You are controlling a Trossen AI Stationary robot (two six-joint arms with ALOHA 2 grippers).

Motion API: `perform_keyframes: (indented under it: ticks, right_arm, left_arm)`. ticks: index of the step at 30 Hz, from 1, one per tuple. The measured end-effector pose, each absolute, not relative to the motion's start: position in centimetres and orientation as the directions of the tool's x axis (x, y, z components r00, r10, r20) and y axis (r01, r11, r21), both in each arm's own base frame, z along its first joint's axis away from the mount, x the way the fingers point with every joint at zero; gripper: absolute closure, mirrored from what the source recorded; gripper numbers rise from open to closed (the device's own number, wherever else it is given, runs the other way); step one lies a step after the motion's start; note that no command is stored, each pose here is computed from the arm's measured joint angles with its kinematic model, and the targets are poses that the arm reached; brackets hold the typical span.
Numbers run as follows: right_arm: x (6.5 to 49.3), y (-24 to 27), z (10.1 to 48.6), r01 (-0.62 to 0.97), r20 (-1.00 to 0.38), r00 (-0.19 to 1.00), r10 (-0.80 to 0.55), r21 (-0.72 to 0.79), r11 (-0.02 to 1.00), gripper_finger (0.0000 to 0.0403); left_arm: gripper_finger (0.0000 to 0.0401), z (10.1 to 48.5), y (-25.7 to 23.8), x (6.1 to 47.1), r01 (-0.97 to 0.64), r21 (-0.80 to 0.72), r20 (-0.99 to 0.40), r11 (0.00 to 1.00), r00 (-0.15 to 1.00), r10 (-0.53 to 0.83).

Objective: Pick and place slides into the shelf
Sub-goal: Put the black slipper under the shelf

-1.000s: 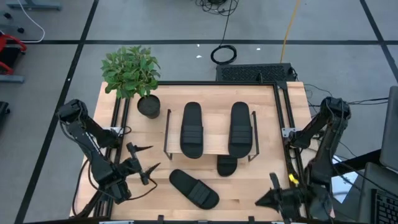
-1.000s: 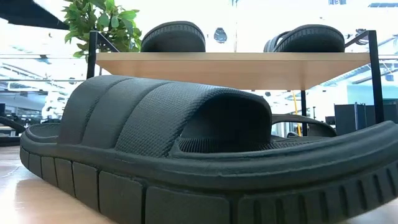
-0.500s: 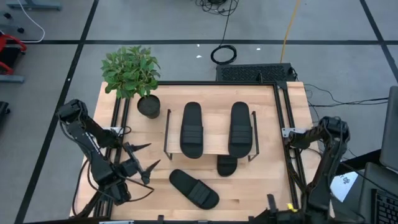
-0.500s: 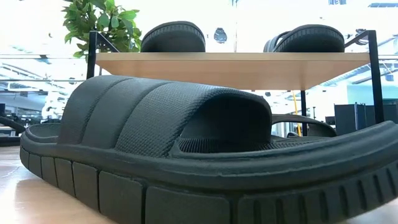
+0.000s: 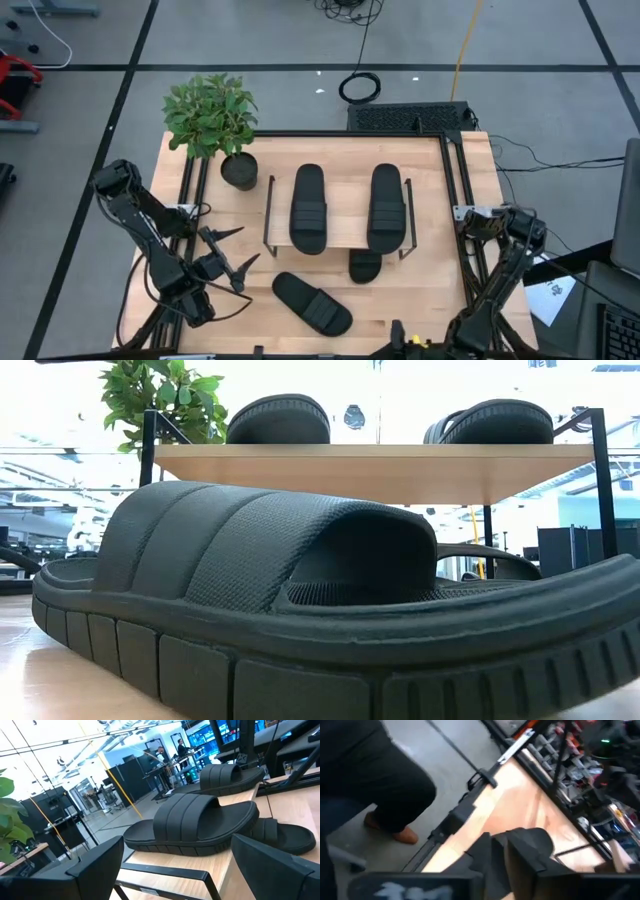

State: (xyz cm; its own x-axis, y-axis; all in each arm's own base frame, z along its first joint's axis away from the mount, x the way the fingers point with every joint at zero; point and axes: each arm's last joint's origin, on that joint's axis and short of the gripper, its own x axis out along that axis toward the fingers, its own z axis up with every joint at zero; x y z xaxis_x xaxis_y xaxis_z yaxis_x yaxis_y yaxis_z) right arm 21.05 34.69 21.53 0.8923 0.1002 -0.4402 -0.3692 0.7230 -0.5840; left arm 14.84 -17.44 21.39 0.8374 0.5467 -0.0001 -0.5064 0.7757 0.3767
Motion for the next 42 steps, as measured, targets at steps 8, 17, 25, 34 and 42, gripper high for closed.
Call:
perform_keyframes:
  ticks: [8,17,25,34,42]
  right_arm:
    - [22.4,34.3,20.2,-0.378,-0.468,0.881,0.075,-0.598,0.707,0.0216]
    - [23.6,34.0,18.3,-0.394,-0.503,0.863,0.045,-0.614,0.684,0.0159]
    - [26.1,32.6,16.9,-0.292,-0.443,0.889,-0.116,-0.743,0.603,0.0181]
    - [28.4,31.6,17.1,-0.397,-0.519,0.854,0.045,-0.592,0.701,0.0184]
    - [28.4,31.9,17.1,-0.458,-0.53,0.841,0.111,-0.586,0.668,0.0184]
  left_arm:
    - [0.0025,21.4,-17.4,14.8,-0.504,0.375,-0.007,0.778,0.838,0.546]
    - [0.0025,21.4,-17.4,14.8,-0.504,0.371,-0.009,0.78,0.838,0.546]
    - [0.0025,21.3,-17.4,14.8,-0.498,0.368,-0.025,0.785,0.839,0.544]
    - [0.0025,21.3,-17.4,14.8,-0.495,0.379,-0.027,0.782,0.839,0.544]
    - [0.0025,21.3,-17.4,14.8,-0.491,0.378,-0.037,0.785,0.839,0.542]
